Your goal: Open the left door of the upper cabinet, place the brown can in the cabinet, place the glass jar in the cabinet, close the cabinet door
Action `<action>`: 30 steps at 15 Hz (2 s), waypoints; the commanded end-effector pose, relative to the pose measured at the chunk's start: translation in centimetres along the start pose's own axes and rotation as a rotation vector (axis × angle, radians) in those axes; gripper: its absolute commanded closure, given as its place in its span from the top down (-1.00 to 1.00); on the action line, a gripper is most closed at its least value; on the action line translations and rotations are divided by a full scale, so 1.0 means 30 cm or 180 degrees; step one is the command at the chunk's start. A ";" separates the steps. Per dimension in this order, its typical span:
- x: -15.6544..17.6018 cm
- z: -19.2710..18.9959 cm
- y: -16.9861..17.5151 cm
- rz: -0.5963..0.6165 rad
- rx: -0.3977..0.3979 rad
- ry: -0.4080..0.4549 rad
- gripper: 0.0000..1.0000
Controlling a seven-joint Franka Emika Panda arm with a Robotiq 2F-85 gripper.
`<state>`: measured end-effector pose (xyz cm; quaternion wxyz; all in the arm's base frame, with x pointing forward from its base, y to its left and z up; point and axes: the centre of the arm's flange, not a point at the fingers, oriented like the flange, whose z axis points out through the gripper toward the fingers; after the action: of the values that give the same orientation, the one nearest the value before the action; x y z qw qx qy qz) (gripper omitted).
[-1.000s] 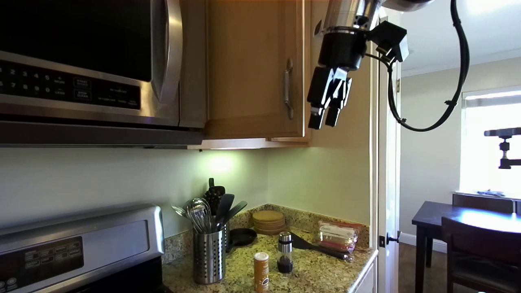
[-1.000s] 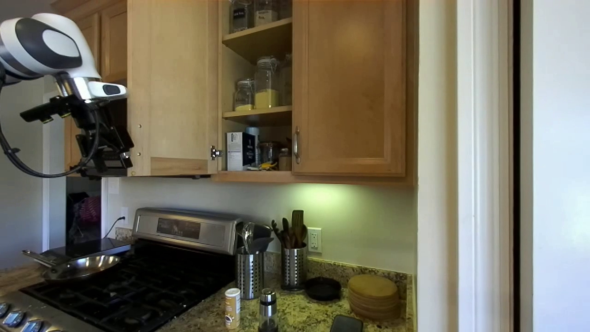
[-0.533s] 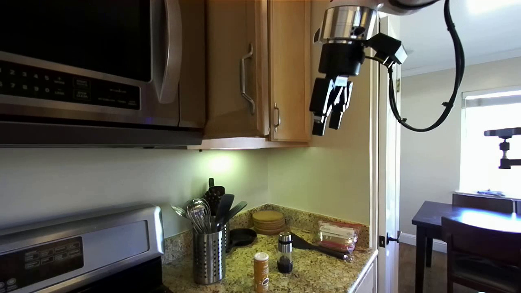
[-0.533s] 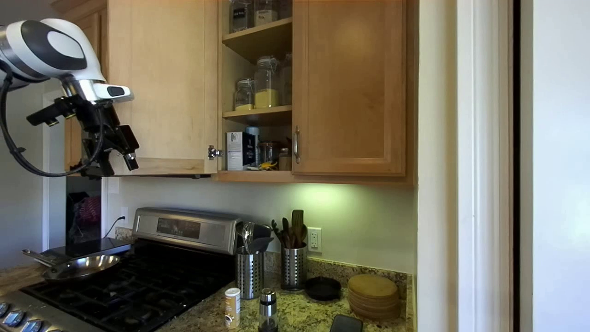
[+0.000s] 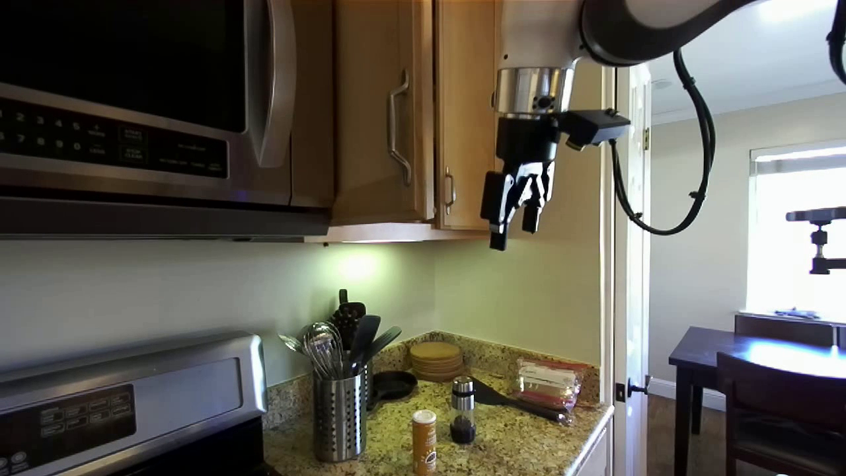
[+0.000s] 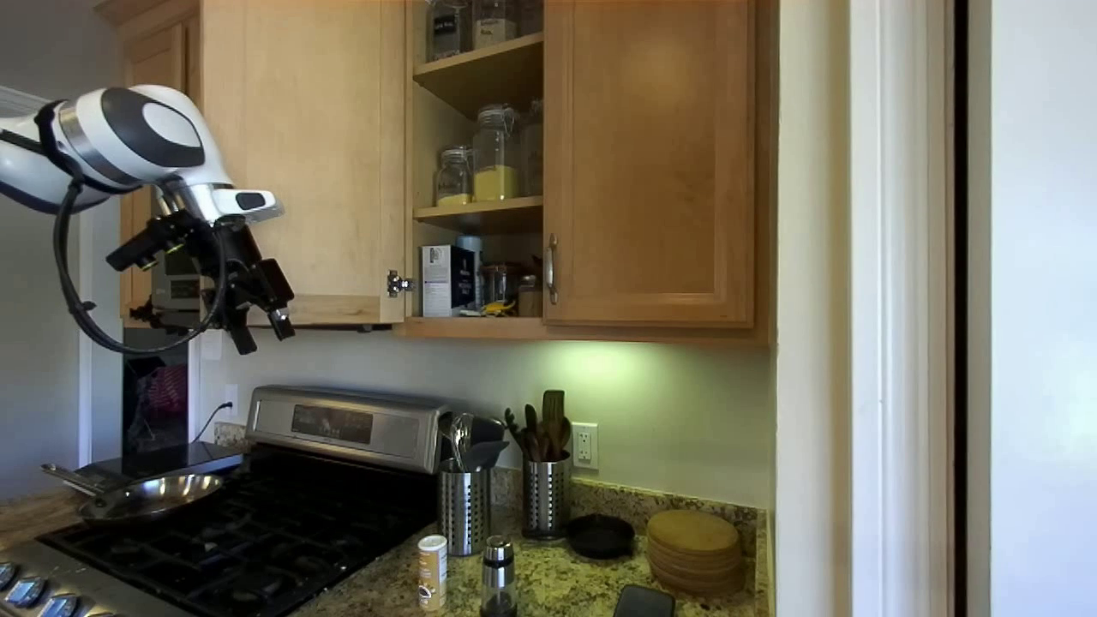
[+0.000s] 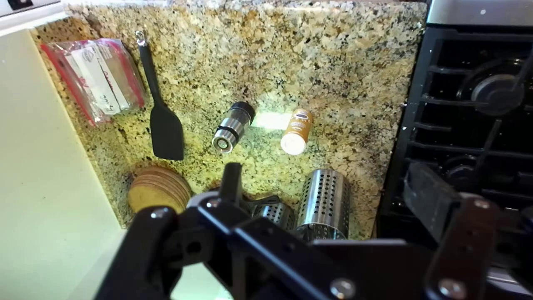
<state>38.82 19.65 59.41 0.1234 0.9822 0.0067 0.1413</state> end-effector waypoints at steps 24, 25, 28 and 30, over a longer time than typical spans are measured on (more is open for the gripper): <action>0.203 0.734 -0.048 -0.0164 0.0654 0.0078 1.00; 0.200 0.750 -0.054 -0.0147 0.0642 0.0030 1.00; 0.208 0.828 -0.059 -0.0118 0.0629 -0.0073 1.00; 0.218 0.883 -0.063 -0.0101 0.0607 -0.0121 1.00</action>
<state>51.12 15.61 37.66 0.0299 0.9907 0.0421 0.1257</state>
